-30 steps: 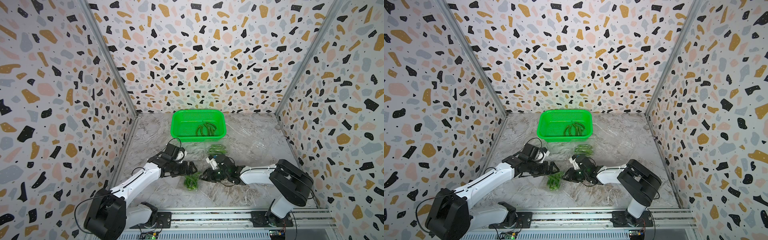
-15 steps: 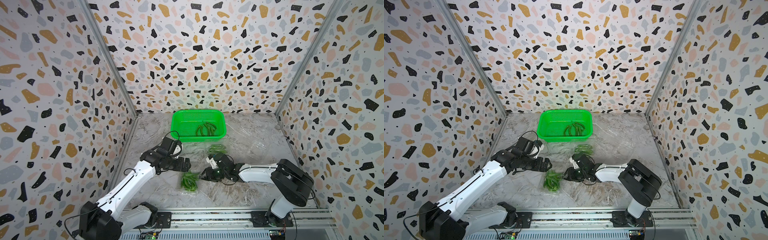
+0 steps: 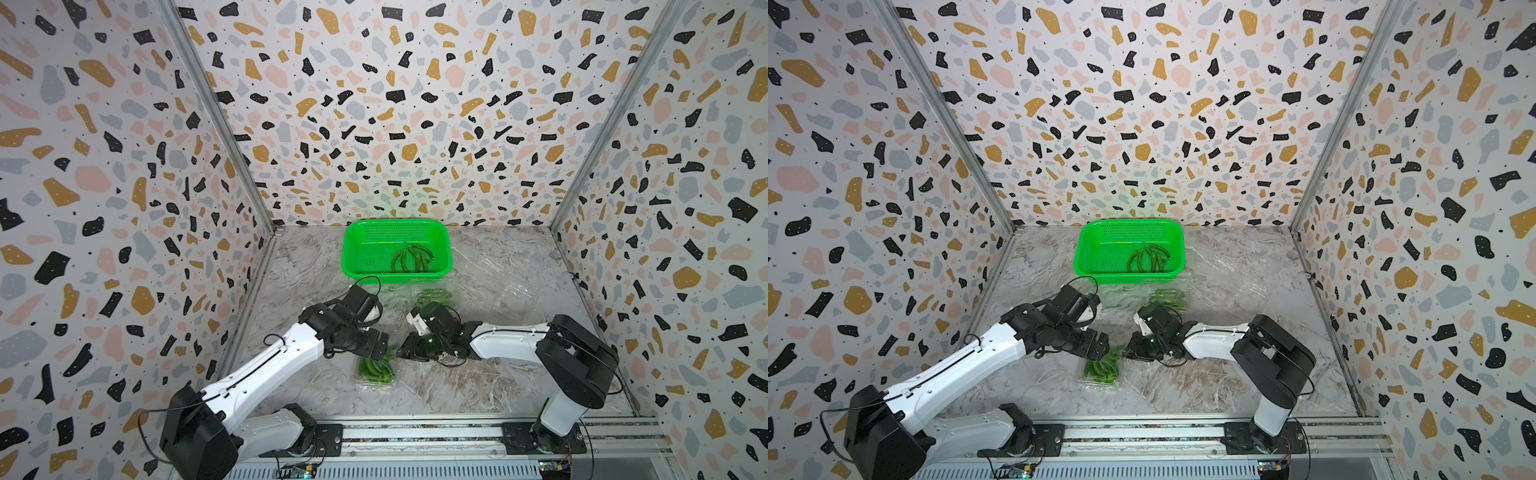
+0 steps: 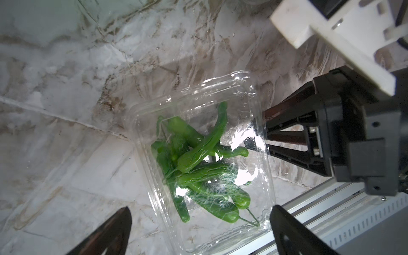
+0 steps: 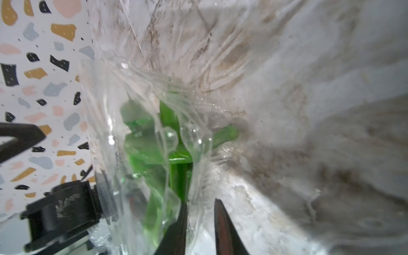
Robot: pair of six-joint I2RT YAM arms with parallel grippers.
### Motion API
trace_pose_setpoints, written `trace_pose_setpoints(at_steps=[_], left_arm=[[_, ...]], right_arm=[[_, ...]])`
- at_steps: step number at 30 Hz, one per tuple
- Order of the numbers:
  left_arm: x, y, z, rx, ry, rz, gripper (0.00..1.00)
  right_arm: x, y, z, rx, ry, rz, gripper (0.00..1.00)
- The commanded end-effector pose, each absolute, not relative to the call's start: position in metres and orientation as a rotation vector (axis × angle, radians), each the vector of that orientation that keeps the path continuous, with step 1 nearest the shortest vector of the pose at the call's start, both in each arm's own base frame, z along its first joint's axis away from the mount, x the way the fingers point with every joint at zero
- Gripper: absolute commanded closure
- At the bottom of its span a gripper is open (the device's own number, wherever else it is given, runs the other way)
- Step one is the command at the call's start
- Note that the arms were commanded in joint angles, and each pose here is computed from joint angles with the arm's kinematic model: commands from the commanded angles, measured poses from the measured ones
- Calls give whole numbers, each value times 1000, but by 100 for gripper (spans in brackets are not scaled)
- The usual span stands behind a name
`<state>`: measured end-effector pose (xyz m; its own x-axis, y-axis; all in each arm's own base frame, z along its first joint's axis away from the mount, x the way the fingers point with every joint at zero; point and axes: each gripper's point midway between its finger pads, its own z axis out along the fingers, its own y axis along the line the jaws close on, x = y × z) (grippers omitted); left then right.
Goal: Take small green peppers out of containers
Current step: Open the packing box at the center of the board.
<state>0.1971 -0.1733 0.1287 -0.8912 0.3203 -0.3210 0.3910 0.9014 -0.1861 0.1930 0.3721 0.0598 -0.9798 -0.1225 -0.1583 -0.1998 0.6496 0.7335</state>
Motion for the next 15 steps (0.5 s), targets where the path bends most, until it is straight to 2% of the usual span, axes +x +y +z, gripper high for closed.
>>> trace_pose_setpoints(at_steps=[1, 9, 15], left_arm=[[192, -170, 120, 552, 2806, -269, 3], [189, -175, 112, 531, 2817, -191, 5], [194, -180, 108, 466, 2823, -143, 6]], right_arm=[[196, 374, 62, -277, 2774, 1214, 83], [198, 383, 74, -262, 2755, 1251, 97], [196, 391, 76, -265, 2757, 1269, 100]])
